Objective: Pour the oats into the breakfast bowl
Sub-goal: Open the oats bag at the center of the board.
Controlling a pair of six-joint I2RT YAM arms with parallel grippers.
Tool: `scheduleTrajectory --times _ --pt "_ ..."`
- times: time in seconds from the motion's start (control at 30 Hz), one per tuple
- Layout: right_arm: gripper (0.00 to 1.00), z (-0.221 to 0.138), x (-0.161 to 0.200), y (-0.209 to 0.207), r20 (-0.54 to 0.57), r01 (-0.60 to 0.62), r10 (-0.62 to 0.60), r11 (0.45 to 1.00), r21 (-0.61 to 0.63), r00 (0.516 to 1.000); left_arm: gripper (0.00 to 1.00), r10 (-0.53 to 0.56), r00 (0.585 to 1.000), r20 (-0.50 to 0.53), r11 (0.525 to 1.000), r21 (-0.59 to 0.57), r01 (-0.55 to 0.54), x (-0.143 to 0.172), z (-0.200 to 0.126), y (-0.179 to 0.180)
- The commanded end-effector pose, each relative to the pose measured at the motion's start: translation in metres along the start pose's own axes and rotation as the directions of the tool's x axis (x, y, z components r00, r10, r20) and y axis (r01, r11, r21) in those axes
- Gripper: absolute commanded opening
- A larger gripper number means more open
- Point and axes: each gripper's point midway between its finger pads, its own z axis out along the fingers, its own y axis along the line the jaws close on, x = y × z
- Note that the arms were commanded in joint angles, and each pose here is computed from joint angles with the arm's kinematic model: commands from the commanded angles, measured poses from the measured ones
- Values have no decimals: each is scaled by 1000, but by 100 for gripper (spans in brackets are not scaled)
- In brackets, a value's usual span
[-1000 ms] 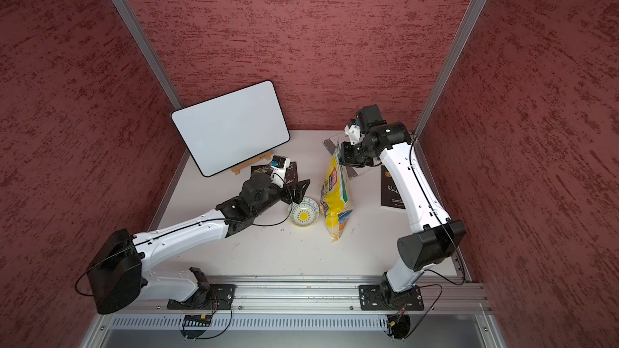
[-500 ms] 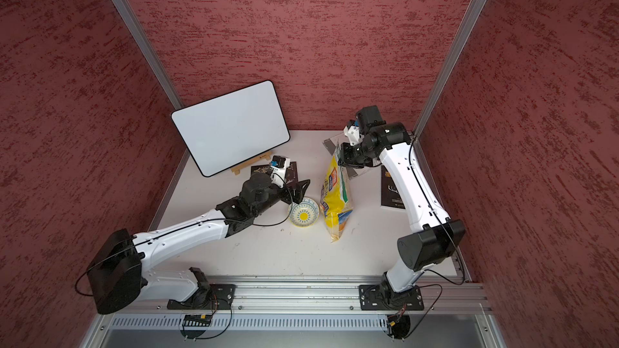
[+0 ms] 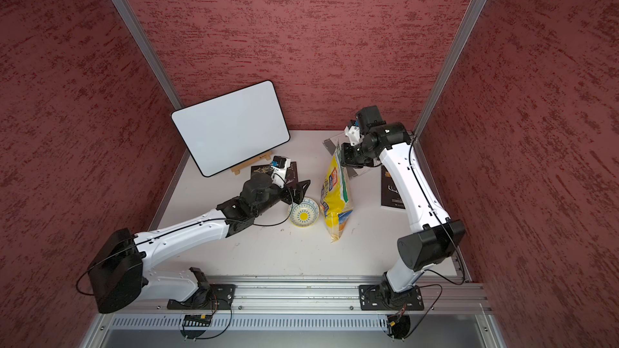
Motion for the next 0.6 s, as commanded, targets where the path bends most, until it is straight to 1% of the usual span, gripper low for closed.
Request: scheduleTrajectory --times 0.0,0.2,0.33,0.37,0.43,0.57 --pt "6 -2 5 -4 -5 0 1 1000 11 1000 100 9 999 36 1000 10 -10 -14 2 -7" --pt "5 9 15 -6 -27 -15 14 1000 -8 1000 100 3 999 42 1000 29 -4 -20 1 -13" --pt "7 14 19 0 -23 -33 32 997 -74 999 100 -3 999 34 999 49 1 -24 2 -19" --pt "7 15 20 2 -24 -36 34 995 -93 999 100 -5 999 35 999 54 4 -26 2 -20" --pt "0 15 21 7 -19 -37 35 992 -124 999 100 -12 999 38 998 63 10 -29 2 -23" --pt "0 10 14 19 26 -26 32 979 -200 999 100 -40 999 29 995 90 38 -36 3 -31"
